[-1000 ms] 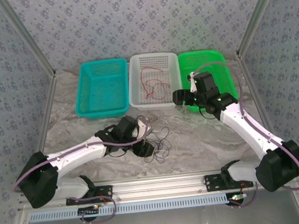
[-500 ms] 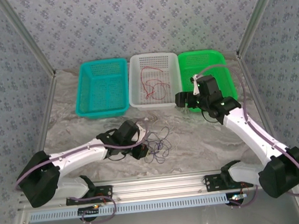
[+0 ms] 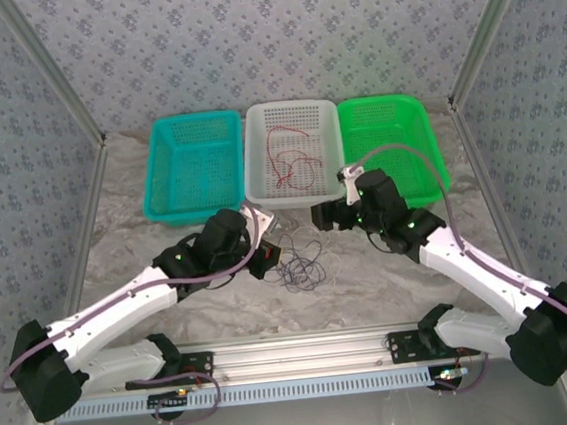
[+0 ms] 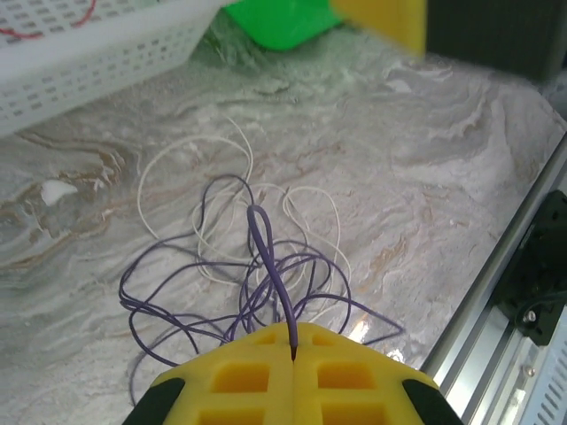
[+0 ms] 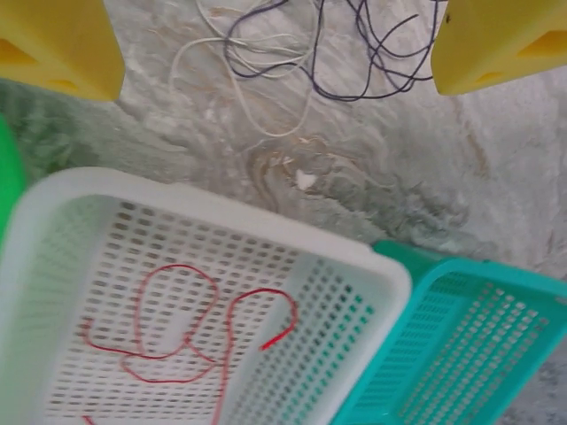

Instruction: Untangle the cables

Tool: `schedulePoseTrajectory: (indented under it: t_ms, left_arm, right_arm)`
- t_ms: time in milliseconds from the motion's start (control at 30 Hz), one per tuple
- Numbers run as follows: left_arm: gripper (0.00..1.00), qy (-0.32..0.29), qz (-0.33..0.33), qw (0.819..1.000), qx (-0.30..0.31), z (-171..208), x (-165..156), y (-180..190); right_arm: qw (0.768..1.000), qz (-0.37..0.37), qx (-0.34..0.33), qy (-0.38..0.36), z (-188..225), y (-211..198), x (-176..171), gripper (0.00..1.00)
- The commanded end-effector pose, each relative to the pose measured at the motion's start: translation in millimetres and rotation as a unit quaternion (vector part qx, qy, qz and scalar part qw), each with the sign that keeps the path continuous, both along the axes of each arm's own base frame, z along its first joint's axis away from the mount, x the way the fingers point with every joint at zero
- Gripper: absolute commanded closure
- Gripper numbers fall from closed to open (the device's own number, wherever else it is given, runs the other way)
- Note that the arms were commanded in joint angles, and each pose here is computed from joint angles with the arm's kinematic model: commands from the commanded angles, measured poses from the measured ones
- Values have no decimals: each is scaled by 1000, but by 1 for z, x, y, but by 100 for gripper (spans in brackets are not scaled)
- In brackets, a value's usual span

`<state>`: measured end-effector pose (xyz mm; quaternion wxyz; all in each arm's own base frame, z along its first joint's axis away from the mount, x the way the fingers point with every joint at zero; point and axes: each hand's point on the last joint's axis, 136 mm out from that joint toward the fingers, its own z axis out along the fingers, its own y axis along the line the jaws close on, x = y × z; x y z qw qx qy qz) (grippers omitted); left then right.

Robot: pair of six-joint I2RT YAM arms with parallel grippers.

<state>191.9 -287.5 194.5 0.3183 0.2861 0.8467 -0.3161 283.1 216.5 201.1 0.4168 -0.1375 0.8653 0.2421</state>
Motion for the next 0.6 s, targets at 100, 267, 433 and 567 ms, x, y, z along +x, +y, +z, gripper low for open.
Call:
schedulePoseTrajectory:
  t_ms: [100,267,433,567]
  left_arm:
    - [97,-41,0,998,-42,42,6,-8]
    - [97,-42,1,998,-52,46,8,-11]
    - [97,-42,-1,997,-65,51,9,-16]
    - [97,-45,10,997,-64,52,14,-14]
  right_arm:
    - [998,8,47,-30,-2,25,-7,8]
    - [998,18,59,-25,-12,40,-15,8]
    - [997,29,60,-24,-16,51,-21,8]
    - [997,28,63,-26,-16,53,-23,9]
